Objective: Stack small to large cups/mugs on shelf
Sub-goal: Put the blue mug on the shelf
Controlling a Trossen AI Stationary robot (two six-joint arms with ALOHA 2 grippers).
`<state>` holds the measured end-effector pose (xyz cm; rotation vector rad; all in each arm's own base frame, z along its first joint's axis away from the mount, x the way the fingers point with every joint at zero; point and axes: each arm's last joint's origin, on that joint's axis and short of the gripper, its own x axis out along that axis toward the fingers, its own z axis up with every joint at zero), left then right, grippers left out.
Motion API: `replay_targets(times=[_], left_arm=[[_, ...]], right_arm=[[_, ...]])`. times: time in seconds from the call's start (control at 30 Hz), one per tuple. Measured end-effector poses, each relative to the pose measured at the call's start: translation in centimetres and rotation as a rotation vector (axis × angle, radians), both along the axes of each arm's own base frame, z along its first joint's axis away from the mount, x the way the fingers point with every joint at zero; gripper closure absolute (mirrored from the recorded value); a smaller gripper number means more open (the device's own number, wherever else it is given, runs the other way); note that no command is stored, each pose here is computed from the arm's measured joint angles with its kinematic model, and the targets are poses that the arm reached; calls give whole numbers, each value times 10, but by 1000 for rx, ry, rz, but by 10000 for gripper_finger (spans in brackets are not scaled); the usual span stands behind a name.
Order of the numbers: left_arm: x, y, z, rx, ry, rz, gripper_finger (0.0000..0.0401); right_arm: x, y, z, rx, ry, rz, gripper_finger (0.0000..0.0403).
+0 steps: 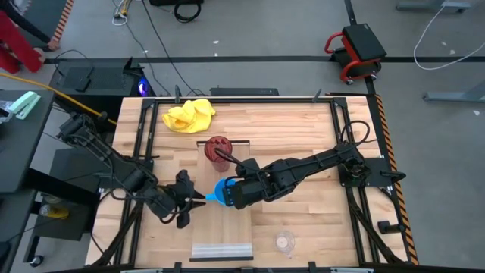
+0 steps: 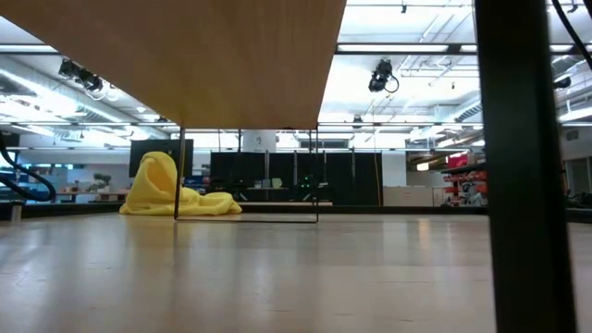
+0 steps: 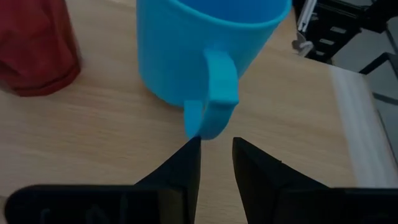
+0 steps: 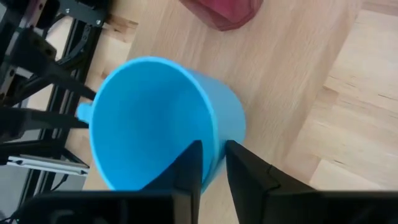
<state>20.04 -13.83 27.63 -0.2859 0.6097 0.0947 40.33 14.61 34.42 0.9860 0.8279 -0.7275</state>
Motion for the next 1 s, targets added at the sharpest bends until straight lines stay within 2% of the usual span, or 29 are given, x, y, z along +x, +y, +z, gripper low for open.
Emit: replay_targets(times=[0.3,0.57,0.7,0.83,1.0], left_arm=[[0,1,-1,2,8,6,298],[-3,2,-4,10,47,18,298],[-4,3,-4,-2,56,29,302],[-6,4,-2,-27,50,43,301],[-12,9,1,-62,64,77,302]], right_arm=[[-2,5,1,-35,-5,26,293],[-14,14,12,-70,-41,39,289],[-21,22,17,-101,-39,115,290],[-35,29,21,-203,4,228,298],[-62,34,19,-324,169,243,338]])
